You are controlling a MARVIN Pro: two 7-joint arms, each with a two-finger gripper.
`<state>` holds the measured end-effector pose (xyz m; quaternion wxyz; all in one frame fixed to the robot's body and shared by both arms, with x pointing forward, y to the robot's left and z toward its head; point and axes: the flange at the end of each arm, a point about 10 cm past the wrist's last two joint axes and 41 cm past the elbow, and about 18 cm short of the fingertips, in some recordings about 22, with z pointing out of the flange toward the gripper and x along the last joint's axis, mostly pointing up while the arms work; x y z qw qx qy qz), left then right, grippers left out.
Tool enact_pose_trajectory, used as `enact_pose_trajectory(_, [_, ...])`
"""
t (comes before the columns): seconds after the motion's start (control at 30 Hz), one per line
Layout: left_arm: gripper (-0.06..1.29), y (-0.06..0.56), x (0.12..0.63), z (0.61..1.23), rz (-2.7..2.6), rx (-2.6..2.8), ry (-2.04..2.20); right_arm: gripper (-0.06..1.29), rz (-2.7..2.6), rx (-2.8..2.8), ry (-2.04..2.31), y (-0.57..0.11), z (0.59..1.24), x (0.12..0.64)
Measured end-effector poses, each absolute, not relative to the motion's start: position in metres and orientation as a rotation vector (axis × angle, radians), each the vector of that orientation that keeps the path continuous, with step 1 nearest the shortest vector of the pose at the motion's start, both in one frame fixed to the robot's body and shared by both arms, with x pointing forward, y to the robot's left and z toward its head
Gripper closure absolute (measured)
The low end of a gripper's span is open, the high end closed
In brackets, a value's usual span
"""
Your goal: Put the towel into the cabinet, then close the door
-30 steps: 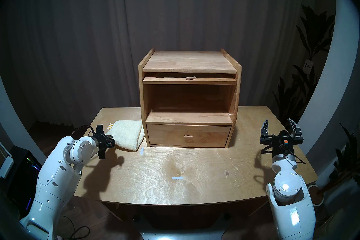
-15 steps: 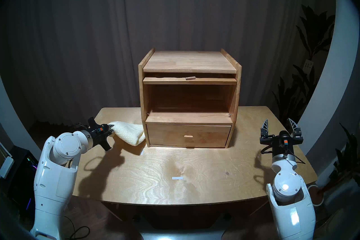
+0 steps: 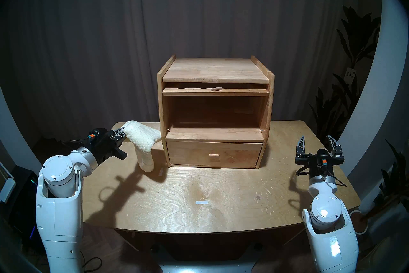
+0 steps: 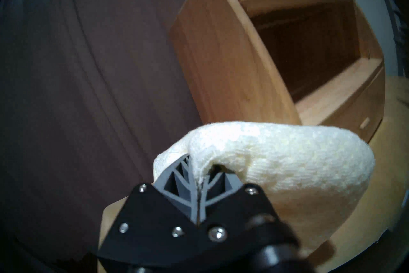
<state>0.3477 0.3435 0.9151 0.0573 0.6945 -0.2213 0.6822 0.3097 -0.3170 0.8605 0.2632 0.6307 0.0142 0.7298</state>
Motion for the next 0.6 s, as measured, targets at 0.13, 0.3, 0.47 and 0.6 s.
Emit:
enact_pose_trajectory(0.13, [1.26,0.33,0.338,0.923,2.05,1.974,-0.552,-0.02,1.972,1.707,0.038,-0.317,0.86,0.31])
enact_pose_trajectory(0.3, [1.26,0.316,0.325,0.938,2.021,1.793,-0.412,-0.02,1.972,1.707,0.038,-0.317,0.859,0.31])
enact_pose_trajectory(0.47, [1.26,0.301,0.311,0.954,1.972,1.614,-0.297,-0.02,1.972,1.707,0.038,-0.317,0.859,0.31])
enact_pose_trajectory(0.6, [1.26,0.287,0.299,0.97,1.933,1.463,-0.255,-0.02,1.973,1.706,0.038,-0.317,0.86,0.31])
